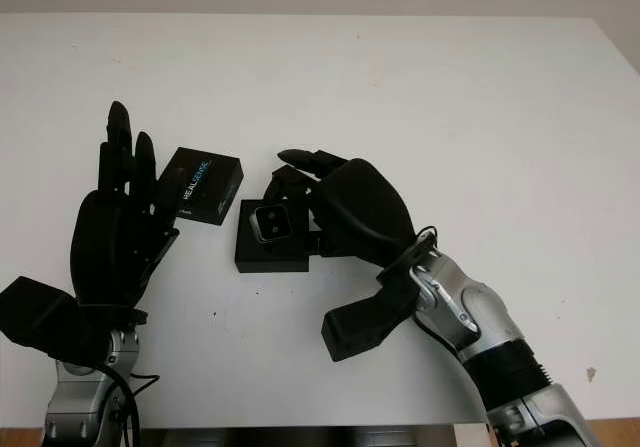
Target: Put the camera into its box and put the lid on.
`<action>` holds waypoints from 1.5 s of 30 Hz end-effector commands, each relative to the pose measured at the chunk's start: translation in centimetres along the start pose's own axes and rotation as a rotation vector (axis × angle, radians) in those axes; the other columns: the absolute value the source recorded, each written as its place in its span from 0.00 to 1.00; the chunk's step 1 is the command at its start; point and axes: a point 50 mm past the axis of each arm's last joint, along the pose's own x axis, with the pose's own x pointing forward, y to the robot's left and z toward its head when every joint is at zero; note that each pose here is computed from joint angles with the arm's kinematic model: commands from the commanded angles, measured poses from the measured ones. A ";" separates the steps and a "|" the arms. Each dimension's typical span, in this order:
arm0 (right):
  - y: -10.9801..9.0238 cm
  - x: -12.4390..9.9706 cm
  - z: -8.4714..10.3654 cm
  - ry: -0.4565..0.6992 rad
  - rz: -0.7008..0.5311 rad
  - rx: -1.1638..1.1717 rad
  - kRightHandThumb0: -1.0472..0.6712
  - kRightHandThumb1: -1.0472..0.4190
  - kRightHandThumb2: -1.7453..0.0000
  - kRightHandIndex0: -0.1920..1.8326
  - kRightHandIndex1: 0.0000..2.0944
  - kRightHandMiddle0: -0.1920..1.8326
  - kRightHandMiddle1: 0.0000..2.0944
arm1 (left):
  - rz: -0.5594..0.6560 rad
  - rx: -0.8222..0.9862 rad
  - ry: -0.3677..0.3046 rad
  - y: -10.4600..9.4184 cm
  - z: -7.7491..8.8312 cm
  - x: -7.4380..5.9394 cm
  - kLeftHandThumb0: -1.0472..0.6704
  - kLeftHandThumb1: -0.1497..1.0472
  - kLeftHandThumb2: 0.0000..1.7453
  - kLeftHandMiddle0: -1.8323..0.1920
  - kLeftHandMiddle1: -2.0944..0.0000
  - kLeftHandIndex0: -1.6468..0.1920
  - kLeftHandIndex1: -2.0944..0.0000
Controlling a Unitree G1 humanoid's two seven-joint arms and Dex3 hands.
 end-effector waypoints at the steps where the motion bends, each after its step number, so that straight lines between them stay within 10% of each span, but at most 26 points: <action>1: 0.1 0.0 0.1 -0.019 0.006 -0.005 0.33 0.01 0.97 0.39 0.10 0.32 0.67 | 0.005 0.005 -0.013 0.1 0.3 -0.2 0.31 1.00 0.19 0.99 0.97 1.00 0.98; 13: -0.2 0.1 0.1 -0.034 -0.034 -0.013 0.32 0.00 0.95 0.23 0.41 0.30 0.71 | -0.004 0.004 -0.010 0.1 0.3 -0.2 0.30 1.00 0.19 0.99 0.97 1.00 0.98; 45: -4.1 0.9 1.3 0.181 -0.004 0.137 0.34 0.00 0.95 0.29 0.23 0.32 0.76 | -0.013 0.000 0.010 -0.5 0.1 -0.6 0.30 1.00 0.20 0.99 0.98 1.00 0.98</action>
